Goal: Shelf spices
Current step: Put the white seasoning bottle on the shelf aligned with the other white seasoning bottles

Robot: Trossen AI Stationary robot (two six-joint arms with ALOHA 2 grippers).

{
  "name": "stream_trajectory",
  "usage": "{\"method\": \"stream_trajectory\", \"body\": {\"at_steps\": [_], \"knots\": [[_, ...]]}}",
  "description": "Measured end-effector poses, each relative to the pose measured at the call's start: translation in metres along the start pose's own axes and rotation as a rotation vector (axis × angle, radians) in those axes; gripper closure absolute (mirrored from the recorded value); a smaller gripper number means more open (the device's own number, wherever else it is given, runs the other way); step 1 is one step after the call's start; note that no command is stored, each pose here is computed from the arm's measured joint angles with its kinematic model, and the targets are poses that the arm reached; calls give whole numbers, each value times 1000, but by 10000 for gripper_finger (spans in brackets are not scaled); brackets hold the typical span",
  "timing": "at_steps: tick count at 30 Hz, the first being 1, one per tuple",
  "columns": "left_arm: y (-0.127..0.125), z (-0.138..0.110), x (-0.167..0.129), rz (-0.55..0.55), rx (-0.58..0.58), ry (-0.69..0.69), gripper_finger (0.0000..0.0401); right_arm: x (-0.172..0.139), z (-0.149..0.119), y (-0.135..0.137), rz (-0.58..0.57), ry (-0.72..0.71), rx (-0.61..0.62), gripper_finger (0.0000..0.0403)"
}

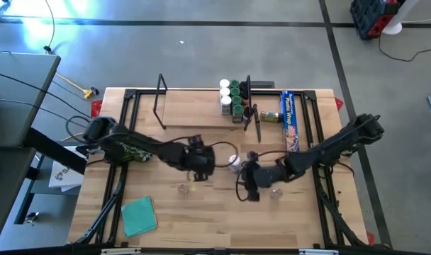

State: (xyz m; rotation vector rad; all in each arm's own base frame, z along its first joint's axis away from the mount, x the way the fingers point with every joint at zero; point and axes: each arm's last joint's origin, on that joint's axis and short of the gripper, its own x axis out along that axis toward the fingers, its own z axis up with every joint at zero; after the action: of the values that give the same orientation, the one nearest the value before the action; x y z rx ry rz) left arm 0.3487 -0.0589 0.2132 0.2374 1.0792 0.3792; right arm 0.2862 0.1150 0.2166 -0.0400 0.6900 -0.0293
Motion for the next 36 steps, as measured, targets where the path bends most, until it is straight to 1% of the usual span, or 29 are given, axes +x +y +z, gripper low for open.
{"method": "stream_trajectory", "body": {"at_steps": [3,5,7,9,13,15,17,19,21,26,29,33,36], "knots": [[4,-15,-29,138,-4,-3,133,-3,16,-24,-26,34,-71,247],[9,-32,-44,188,-36,-8,133,-2,24,-43,11,67,-116,243],[16,-49,-55,181,-96,-21,133,-1,32,-63,67,89,-154,230],[24,-67,-63,152,-157,-32,133,0,37,-82,126,100,-188,209],[36,-96,-75,88,-296,-77,133,0,37,-110,168,116,-282,144],[41,-108,-78,78,-354,-96,133,1,36,-117,206,110,-323,109],[45,-117,-80,78,-391,-115,133,5,35,-120,256,107,-334,81],[49,-124,-80,86,-413,-140,133,14,31,-120,289,129,-325,62],[51,-127,-81,96,-419,-171,133,23,26,-120,308,158,-310,53],[58,-128,-84,115,-393,-211,133,41,18,-119,312,201,-275,51],[61,-127,-84,123,-372,-212,133,46,16,-119,301,221,-225,63],[61,-125,-84,120,-364,-227,133,48,14,-114,270,246,-211,107],[61,-124,-84,118,-366,-230,133,48,14,-108,243,254,-223,157]]}}
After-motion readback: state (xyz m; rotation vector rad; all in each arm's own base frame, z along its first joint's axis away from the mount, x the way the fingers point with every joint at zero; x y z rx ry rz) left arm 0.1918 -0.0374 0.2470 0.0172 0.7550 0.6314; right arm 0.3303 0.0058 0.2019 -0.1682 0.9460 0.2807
